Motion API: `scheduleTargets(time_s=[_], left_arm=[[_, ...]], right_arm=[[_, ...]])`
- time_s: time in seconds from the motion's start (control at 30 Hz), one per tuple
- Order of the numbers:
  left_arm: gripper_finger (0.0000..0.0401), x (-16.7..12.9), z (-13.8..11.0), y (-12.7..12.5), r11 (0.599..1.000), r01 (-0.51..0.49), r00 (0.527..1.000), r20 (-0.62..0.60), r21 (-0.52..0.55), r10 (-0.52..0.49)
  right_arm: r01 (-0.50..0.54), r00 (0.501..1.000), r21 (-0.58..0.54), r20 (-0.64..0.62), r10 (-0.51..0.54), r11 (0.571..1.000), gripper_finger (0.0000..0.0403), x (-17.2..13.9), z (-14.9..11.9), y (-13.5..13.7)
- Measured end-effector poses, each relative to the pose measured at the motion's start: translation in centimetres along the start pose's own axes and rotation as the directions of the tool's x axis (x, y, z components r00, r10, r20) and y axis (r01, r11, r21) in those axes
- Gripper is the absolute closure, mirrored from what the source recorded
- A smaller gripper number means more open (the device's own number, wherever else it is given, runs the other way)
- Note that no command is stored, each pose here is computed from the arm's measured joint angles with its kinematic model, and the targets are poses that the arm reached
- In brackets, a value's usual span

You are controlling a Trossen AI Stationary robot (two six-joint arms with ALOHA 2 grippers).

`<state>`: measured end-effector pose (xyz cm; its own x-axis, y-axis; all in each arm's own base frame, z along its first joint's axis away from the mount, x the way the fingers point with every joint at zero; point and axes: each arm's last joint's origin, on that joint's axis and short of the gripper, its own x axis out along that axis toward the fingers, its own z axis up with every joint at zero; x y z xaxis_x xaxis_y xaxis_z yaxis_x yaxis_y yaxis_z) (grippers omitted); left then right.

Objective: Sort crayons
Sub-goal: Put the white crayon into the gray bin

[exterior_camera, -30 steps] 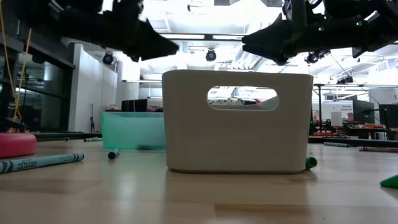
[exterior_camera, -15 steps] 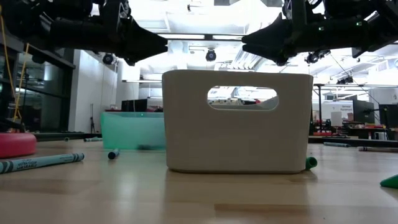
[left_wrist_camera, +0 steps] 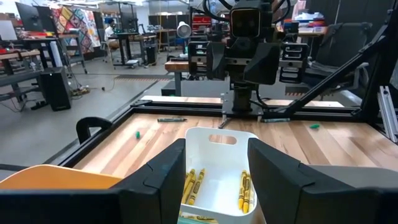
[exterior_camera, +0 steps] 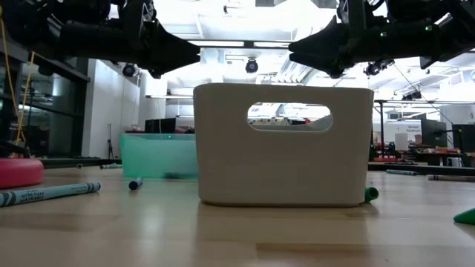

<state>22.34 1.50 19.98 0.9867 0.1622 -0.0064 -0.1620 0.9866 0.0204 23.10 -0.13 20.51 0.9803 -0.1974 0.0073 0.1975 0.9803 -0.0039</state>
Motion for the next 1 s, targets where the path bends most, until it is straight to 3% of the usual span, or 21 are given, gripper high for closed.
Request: scheduleTargets(time_s=[0.13, 0.2, 0.23, 0.3, 0.37, 0.43, 0.5, 0.57, 0.6, 0.73, 0.8, 0.9, 1.0], left_arm=[[0.0240, 0.0, 0.0, 0.0, 1.000, 0.000, 1.000, -0.004, 0.000, 0.000], [0.0240, 0.0, -0.1, 0.0, 1.000, 0.000, 1.000, -0.006, 0.000, 0.000], [0.0240, 0.0, -0.1, 0.0, 1.000, 0.000, 1.000, -0.006, -0.010, 0.000], [0.0240, 0.0, -0.1, 0.0, 1.000, 0.001, 1.000, -0.005, -0.019, -0.001], [0.0240, 0.0, 0.0, 0.0, 1.000, 0.001, 1.000, -0.005, -0.023, -0.001], [0.0240, 0.0, -0.1, 0.0, 1.000, 0.001, 1.000, -0.006, -0.022, -0.001], [0.0240, 0.0, -0.1, 0.0, 1.000, 0.001, 1.000, -0.006, -0.022, -0.001], [0.0240, 0.0, -0.1, 0.0, 1.000, 0.001, 1.000, -0.006, -0.023, -0.001], [0.0240, 0.0, -0.1, 0.0, 1.000, 0.001, 1.000, -0.008, -0.022, -0.001], [0.0240, 0.0, -0.2, 0.0, 1.000, 0.002, 1.000, -0.017, -0.025, -0.003], [0.0240, 0.0, -0.3, 0.0, 1.000, 0.003, 1.000, -0.028, -0.025, -0.003], [0.0240, 0.0, -0.4, -0.1, 0.999, 0.003, 0.999, -0.044, -0.040, -0.005], [0.0240, 0.0, -0.7, -0.1, 0.999, 0.006, 0.997, -0.072, -0.045, -0.009]], right_arm=[[0.005, 1.000, 0.016, -0.008, -0.005, 1.000, 0.0229, 0.0, -0.1, 0.0], [0.095, 0.993, 0.155, -0.087, -0.082, 0.983, 0.0229, 0.0, -0.8, -0.2], [0.188, 0.971, 0.208, -0.188, -0.149, 0.960, 0.0229, 0.1, -1.5, -0.5], [0.361, 0.861, 0.163, -0.437, -0.260, 0.918, 0.0229, 0.1, -2.7, -1.5], [0.438, 0.699, 0.055, -0.648, -0.302, 0.897, 0.0229, -0.1, -3.1, -2.2], [0.476, 0.552, 0.012, -0.783, -0.287, 0.880, 0.0229, -0.5, -2.5, -2.6], [0.501, 0.475, 0.004, -0.837, -0.271, 0.865, 0.0229, -0.6, -1.3, -2.8], [0.503, 0.446, -0.013, -0.853, -0.272, 0.864, 0.0229, -0.7, -0.1, -2.8], [0.497, 0.453, -0.010, -0.850, -0.270, 0.867, 0.0229, -0.6, 0.5, -2.7], [0.443, 0.555, 0.023, -0.792, -0.254, 0.896, 0.0229, 0.6, 3.1, -2.4], [0.446, 0.569, 0.024, -0.779, -0.263, 0.895, 0.0229, 0.9, 4.2, -2.4], [0.494, 0.482, -0.042, -0.818, -0.314, 0.869, 0.0229, 0.1, 4.9, -2.6], [0.559, 0.340, -0.122, -0.868, -0.362, 0.820, 0.0229, -1.3, 4.7, -2.9]])
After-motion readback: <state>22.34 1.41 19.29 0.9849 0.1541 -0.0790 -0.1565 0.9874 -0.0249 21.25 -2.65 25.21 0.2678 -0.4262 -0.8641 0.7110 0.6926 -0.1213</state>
